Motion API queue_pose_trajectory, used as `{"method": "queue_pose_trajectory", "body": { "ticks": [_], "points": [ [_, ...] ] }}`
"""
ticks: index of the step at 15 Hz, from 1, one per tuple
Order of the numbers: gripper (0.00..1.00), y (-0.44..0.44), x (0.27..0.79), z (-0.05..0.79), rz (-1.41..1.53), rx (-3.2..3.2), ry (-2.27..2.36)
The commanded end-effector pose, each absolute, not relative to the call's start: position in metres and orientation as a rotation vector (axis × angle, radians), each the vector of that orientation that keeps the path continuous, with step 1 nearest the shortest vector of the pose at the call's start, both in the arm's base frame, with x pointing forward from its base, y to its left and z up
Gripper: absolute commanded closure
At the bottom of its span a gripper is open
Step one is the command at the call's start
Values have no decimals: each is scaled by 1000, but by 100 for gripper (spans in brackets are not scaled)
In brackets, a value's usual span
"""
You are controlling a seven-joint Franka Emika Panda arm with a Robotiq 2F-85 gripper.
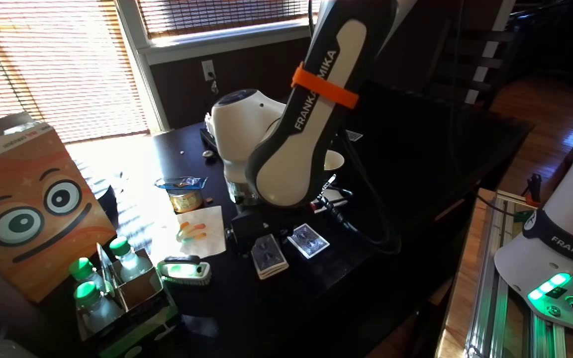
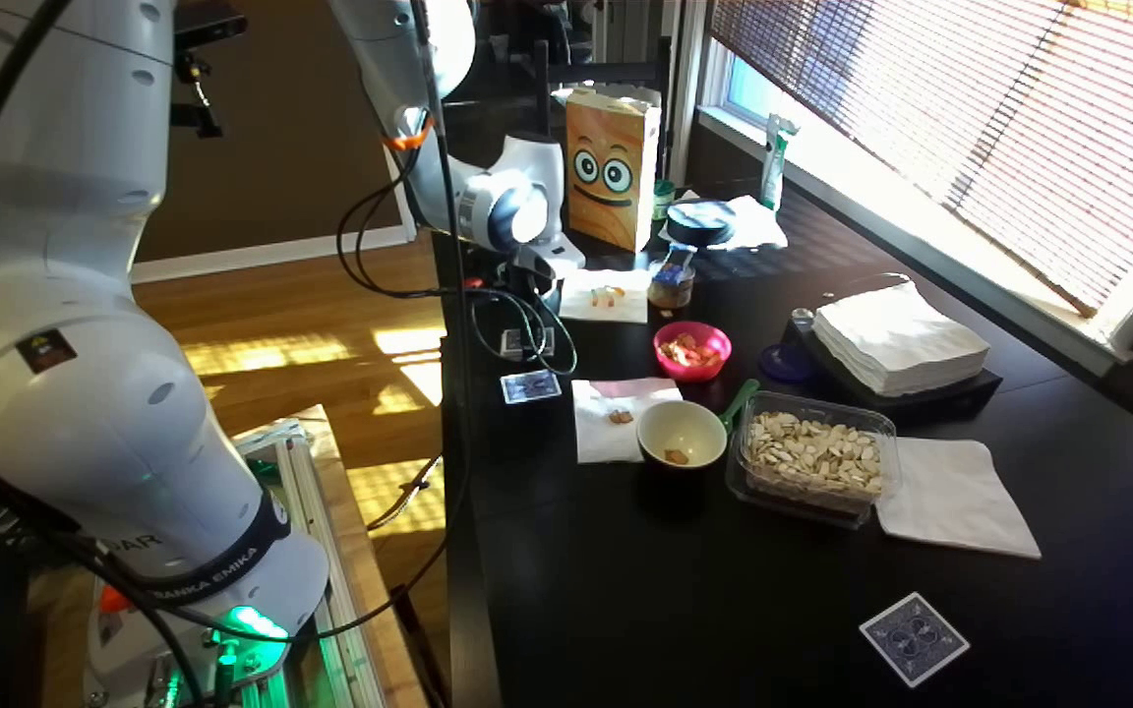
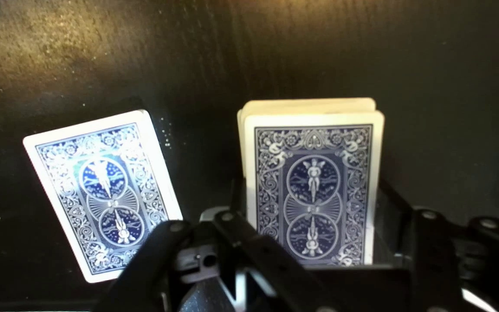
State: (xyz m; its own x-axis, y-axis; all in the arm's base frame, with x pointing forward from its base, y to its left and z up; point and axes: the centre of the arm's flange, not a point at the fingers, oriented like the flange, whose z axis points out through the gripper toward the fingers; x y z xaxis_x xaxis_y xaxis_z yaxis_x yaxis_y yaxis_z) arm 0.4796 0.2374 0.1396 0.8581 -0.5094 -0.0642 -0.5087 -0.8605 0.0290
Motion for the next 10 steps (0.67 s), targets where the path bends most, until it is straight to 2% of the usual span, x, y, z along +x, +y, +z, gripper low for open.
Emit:
{"method": "queue_pose_trajectory", "body": {
  "ticks": [1,10],
  "points": [
    [55,228,476,140,-111,3015,-840],
    [55,221,476,143,-106,3011,-855]
  ]
}}
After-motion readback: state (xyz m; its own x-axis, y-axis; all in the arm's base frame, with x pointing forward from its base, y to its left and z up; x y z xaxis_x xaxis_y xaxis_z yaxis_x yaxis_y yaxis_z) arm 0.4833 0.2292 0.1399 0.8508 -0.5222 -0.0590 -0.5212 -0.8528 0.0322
